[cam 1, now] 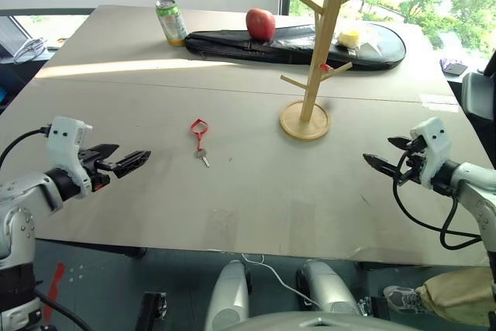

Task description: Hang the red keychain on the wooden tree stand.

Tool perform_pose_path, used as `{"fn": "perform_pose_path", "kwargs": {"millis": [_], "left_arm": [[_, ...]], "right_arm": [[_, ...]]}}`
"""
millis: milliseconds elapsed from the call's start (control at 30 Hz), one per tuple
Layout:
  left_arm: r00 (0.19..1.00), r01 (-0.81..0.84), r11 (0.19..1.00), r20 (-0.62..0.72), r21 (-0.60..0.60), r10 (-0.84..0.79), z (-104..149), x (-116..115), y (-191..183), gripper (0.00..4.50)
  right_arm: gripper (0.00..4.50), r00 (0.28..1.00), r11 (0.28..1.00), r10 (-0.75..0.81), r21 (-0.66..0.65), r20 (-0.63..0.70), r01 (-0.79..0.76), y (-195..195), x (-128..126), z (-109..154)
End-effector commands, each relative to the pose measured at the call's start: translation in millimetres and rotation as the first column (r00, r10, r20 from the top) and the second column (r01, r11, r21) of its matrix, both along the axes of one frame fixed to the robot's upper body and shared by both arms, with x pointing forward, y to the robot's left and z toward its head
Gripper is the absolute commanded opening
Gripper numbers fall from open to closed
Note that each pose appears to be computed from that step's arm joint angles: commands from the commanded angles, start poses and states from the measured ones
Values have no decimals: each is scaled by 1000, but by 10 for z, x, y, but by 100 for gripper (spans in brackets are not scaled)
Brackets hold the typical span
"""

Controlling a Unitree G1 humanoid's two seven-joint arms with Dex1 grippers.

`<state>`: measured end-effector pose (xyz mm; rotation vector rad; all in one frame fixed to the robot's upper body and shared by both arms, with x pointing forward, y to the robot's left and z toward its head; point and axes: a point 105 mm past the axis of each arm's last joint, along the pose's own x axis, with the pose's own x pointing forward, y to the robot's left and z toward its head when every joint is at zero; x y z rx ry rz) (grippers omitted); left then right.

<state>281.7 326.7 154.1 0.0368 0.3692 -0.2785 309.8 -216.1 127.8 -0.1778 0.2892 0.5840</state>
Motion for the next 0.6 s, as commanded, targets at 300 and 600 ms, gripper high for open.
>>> {"fn": "perform_pose_path", "kwargs": {"millis": [300,600], "left_arm": [[984,-73,990,153,-124,92,177,385,-1121,446],[946,-299,953,115,-56,303,-21,454,-1183,446]], "right_arm": [[450,871,869,469,102,147,-485,1020,-343,669],[450,789,788,587,95,178,-608,1241,-383,932]]}}
